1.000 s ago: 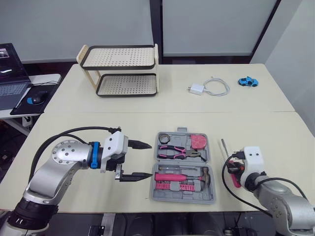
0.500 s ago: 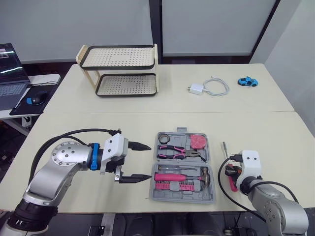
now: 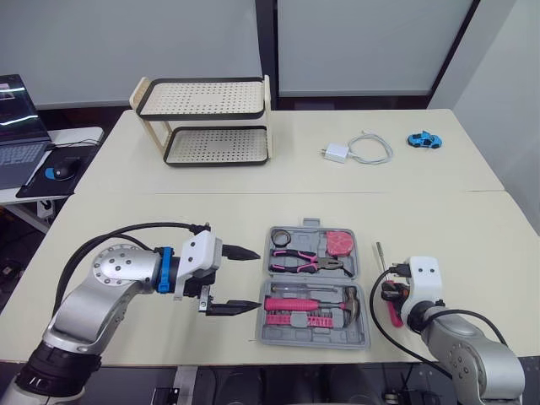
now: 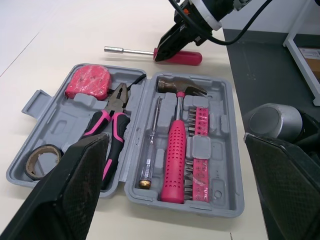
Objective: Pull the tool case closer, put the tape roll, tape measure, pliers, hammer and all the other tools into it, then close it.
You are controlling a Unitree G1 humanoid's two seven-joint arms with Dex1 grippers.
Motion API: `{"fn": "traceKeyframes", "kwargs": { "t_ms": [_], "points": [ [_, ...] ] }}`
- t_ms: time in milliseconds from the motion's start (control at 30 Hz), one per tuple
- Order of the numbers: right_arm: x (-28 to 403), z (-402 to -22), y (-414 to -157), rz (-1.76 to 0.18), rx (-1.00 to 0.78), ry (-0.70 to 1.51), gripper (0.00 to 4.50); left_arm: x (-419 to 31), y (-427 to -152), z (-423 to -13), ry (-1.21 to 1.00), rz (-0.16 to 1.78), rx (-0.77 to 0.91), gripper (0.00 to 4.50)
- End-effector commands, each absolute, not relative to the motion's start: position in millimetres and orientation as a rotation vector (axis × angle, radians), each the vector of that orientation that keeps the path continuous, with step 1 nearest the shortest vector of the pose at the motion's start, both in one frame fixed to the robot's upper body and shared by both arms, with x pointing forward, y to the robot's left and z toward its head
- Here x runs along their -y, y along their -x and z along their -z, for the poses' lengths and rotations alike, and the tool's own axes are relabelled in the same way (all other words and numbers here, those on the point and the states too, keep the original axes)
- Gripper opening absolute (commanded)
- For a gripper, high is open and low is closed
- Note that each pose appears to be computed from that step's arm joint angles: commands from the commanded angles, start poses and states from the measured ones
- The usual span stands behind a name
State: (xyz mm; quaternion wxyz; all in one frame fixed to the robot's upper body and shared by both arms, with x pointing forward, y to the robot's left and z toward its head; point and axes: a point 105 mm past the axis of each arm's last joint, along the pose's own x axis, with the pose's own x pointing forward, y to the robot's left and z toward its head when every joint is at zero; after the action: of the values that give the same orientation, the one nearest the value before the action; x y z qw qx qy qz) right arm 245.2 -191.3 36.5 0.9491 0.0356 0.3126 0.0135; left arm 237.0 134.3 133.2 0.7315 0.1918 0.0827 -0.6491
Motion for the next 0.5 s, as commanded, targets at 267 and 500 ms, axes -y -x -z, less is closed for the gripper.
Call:
{"fn": "traceKeyframes", "kwargs": {
  "t_ms": [267, 500],
  "points": [
    [188, -78, -243, -0.042, -0.514, -0.145, 4.49, -133, -240, -140, -0.451, 1.405, -0.144, 4.5],
    [187, -116, -231, -0.342, -0.482, 0.143, 4.49, -141, -239, -140, -0.457, 1.384, -0.154, 4.5]
  ]
}}
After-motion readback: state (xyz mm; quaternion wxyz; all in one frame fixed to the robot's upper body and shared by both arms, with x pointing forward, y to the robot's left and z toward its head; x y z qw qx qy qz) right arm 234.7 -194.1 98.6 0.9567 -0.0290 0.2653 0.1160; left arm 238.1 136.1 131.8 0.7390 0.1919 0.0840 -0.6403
